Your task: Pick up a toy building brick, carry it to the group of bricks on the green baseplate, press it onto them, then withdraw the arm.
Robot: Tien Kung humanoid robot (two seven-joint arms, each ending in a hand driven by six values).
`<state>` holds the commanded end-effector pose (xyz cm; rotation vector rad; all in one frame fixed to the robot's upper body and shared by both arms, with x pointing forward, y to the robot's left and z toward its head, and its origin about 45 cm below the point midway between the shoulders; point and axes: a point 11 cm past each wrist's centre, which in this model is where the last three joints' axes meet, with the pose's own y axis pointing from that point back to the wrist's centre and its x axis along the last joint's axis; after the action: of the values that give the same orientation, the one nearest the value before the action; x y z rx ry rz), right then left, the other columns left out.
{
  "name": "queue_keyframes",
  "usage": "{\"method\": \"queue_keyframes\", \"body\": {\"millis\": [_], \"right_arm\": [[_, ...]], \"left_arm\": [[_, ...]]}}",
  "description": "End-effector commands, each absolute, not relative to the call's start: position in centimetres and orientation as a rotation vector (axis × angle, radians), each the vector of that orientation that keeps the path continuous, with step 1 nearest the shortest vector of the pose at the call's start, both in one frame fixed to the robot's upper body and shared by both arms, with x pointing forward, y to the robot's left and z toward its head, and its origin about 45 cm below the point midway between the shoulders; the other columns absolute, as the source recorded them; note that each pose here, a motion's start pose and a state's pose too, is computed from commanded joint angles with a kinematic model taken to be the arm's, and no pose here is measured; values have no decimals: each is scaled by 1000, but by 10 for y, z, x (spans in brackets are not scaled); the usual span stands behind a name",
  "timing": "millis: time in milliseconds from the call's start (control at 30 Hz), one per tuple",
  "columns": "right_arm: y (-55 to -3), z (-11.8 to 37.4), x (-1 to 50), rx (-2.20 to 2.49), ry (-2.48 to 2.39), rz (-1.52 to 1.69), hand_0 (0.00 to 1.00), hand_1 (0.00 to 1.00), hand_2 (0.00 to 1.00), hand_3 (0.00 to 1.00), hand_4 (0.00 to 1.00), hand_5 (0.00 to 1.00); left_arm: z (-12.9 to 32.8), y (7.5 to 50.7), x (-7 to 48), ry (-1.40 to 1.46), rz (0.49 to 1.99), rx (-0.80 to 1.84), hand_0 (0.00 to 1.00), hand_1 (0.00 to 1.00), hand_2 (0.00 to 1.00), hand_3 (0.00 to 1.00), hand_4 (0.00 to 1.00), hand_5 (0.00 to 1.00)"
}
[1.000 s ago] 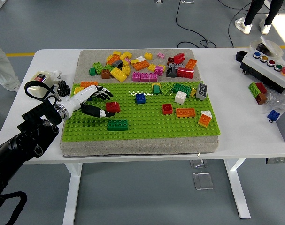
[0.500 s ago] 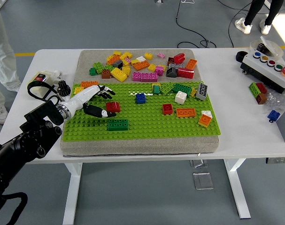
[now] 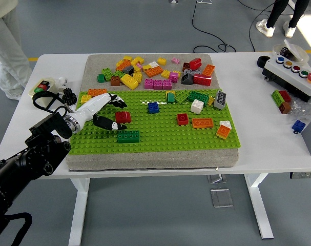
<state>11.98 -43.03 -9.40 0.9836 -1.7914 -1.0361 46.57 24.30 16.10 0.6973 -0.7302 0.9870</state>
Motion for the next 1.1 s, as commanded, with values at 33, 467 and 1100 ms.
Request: {"method": "queue_keyframes", "body": {"millis": [33,467,1100], "right_arm": [[-430,-94,120,984,-1792,-1036,754,675,721,638,908,501],[-430,-94,121,985,-1795,-1036,754,675,721,638,909,501],[-431,-93,121,984,-1801,-1038,755,674,721,638,908,503]], "left_arm": [[161,243,466,-729,988,698,729,703,614,600,973,85],[160,243,467,-720,998,702,715,700,608,583,912,52],[160,240,468,-725,1009,695,599,571,573,535,729,2]]}}
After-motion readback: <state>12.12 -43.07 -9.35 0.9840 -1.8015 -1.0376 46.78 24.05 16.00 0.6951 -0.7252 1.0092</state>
